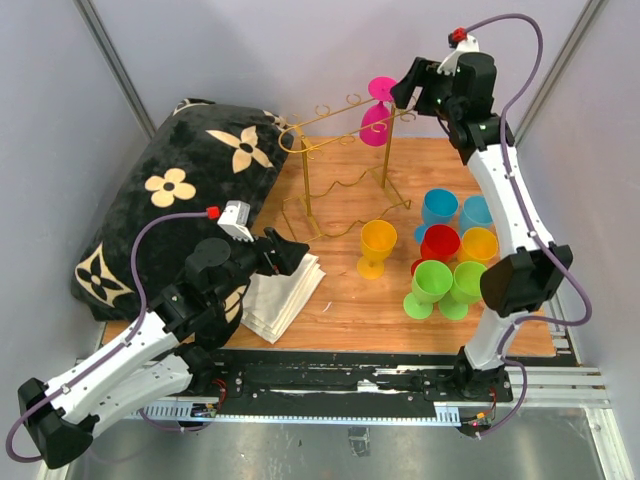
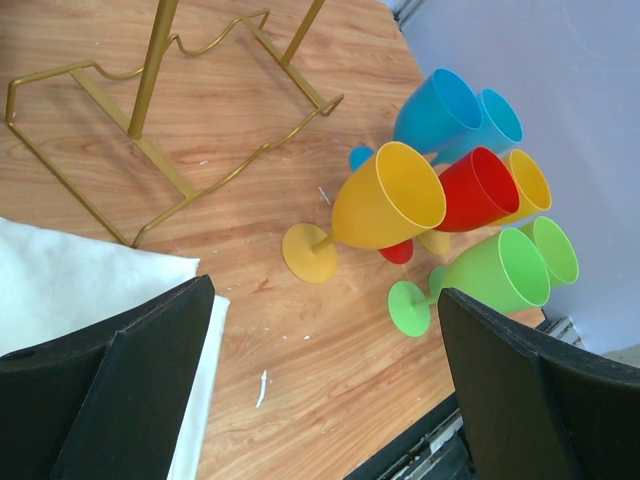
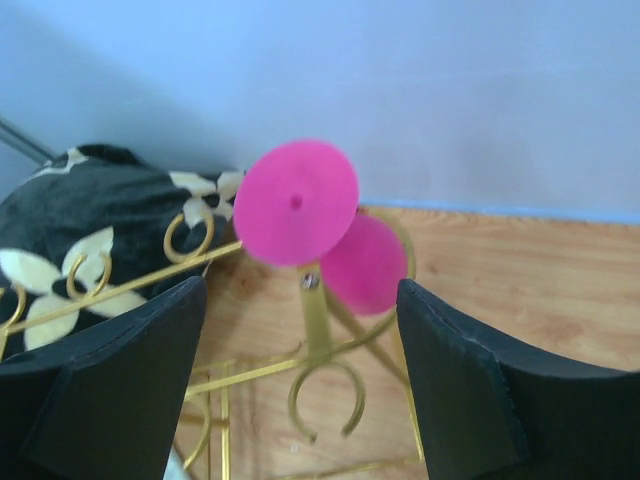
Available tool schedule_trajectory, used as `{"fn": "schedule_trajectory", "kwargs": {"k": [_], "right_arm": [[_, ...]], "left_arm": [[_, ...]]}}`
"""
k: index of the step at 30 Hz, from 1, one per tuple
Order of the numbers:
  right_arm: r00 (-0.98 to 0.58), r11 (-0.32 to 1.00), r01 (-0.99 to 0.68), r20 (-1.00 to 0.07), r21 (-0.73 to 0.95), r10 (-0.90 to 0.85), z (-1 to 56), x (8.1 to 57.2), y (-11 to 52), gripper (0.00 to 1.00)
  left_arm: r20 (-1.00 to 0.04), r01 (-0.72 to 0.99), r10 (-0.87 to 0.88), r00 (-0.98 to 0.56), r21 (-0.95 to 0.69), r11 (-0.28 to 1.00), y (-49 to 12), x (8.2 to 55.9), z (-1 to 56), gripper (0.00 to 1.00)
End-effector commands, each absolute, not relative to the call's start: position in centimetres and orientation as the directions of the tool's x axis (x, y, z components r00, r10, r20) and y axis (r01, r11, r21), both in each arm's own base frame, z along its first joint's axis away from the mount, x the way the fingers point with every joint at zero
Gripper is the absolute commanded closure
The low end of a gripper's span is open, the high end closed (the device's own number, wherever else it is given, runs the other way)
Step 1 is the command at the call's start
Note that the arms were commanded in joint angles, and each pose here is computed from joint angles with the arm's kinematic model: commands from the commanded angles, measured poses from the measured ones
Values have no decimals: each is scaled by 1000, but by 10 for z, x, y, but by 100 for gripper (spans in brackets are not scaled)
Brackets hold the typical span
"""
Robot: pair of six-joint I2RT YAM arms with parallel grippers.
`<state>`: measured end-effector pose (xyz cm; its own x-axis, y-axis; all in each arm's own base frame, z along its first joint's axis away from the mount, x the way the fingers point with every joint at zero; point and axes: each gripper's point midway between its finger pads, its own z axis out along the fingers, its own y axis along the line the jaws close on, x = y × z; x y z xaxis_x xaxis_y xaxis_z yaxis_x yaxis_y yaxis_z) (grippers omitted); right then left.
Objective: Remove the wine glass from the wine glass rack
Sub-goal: Pick up the wine glass from the wine rack.
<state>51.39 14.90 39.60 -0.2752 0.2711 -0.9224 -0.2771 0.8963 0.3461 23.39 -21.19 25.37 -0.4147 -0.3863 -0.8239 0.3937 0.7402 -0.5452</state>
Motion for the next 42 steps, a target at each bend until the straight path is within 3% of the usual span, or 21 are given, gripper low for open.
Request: {"fn": "schedule_trajectory", "kwargs": {"k": [1, 5, 14, 21, 42], "right_arm": [[-239, 902, -283, -935, 326, 263, 416, 532, 140, 28], [-208, 901, -315, -947, 300, 243, 419, 548, 143, 36], [-188, 888, -367, -957, 275, 219, 413, 579, 154, 40], [-218, 868, -420, -958, 263, 185, 401, 586, 160, 51], [-228, 888, -407, -965, 212, 126, 382, 598, 150, 46]], "left_arm": [[-829, 408, -402, -390, -547, 731, -209, 234, 269, 0], [-829, 407, -403, -389, -547, 732, -209, 234, 270, 0], [-835, 411, -393, -385, -536, 737, -206, 231, 274, 0], [-832, 412, -403, -382, -544, 731, -204, 229, 276, 0], [-830, 416, -396, -392, -544, 729, -207, 229, 275, 0]]}}
